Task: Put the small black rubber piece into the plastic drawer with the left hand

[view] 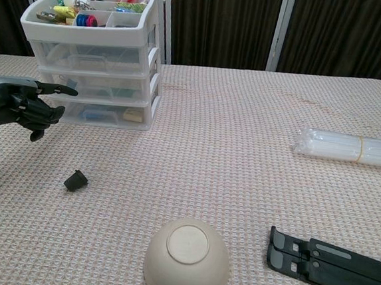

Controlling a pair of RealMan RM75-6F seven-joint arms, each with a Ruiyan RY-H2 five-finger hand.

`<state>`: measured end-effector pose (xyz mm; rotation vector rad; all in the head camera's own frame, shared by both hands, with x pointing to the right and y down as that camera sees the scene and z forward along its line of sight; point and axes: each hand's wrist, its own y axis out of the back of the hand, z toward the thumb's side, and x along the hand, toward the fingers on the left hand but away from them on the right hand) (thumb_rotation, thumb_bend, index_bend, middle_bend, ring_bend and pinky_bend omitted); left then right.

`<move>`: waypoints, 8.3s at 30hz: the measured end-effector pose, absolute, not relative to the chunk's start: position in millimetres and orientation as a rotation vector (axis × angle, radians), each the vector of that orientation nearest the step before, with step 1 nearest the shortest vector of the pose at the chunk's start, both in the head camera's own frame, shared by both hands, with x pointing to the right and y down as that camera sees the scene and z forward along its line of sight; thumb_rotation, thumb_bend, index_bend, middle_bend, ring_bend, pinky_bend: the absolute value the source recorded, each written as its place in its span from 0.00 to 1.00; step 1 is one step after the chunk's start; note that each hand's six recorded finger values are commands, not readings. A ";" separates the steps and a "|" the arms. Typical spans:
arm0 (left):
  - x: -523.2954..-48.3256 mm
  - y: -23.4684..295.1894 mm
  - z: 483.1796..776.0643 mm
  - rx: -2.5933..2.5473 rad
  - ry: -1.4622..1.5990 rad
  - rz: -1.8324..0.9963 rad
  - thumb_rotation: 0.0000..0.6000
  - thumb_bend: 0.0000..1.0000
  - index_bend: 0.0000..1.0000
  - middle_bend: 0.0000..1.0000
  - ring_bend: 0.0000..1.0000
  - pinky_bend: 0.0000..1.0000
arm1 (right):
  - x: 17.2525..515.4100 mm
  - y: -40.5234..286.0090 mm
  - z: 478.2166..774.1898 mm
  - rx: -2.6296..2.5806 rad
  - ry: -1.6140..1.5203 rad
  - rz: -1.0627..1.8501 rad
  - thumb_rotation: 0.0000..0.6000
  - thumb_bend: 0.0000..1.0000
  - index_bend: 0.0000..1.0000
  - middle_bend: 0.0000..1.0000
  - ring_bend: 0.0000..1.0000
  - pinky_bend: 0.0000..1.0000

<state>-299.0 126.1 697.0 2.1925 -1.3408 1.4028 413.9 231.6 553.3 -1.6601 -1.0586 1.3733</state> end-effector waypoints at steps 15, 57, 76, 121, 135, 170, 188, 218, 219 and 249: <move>-276.9 119.9 712.6 2.153 -1.361 1.346 1.00 0.67 0.03 0.96 0.88 0.71 | 414.0 231.5 552.4 -1.665 -1.063 1.369 1.00 0.06 0.06 0.00 0.00 0.00; -243.9 104.9 727.4 2.157 -1.405 1.235 1.00 0.67 0.17 0.97 0.88 0.71 | 413.0 232.2 552.2 -1.672 -1.057 1.367 1.00 0.06 0.06 0.00 0.00 0.00; -249.0 143.5 711.5 2.207 -1.347 1.174 1.00 0.67 0.19 0.96 0.88 0.71 | 412.6 232.1 550.8 -1.665 -1.060 1.363 1.00 0.06 0.06 0.00 0.00 0.00; -313.0 101.8 666.6 2.516 -1.305 2.262 1.00 0.67 0.21 0.97 0.88 0.71 | 411.7 232.9 551.1 -1.661 -1.059 1.370 1.00 0.06 0.06 0.00 0.00 0.00; -307.5 111.0 668.0 2.520 -1.258 2.217 1.00 0.69 0.39 0.97 0.88 0.71 | 411.4 233.1 551.3 -1.664 -1.059 1.370 1.00 0.06 0.06 0.00 0.00 0.00; -313.8 137.3 626.9 2.780 -1.336 2.216 1.00 0.17 0.18 0.75 0.67 0.57 | 409.8 233.1 551.1 -1.662 -1.059 1.365 1.00 0.06 0.06 0.00 0.00 0.00; -293.8 160.0 601.8 3.247 -1.127 2.188 1.00 0.08 0.33 1.00 0.90 0.74 | 409.8 233.4 550.6 -1.657 -1.061 1.366 1.00 0.06 0.06 0.00 0.00 0.00; -234.1 176.3 677.7 3.546 0.104 2.483 1.00 0.09 0.37 1.00 0.94 0.78 | 410.4 232.4 548.2 -1.662 -1.063 1.349 1.00 0.06 0.06 0.00 0.00 0.00; -233.9 177.2 678.3 3.557 0.132 2.489 1.00 0.08 0.37 1.00 0.94 0.78 | 410.1 232.5 548.3 -1.664 -1.062 1.348 1.00 0.06 0.06 0.00 0.00 0.00; -235.7 180.2 702.4 3.535 0.268 2.656 1.00 0.11 0.40 1.00 0.94 0.78 | 410.6 232.3 547.8 -1.669 -1.074 1.352 1.00 0.06 0.06 0.00 0.00 0.00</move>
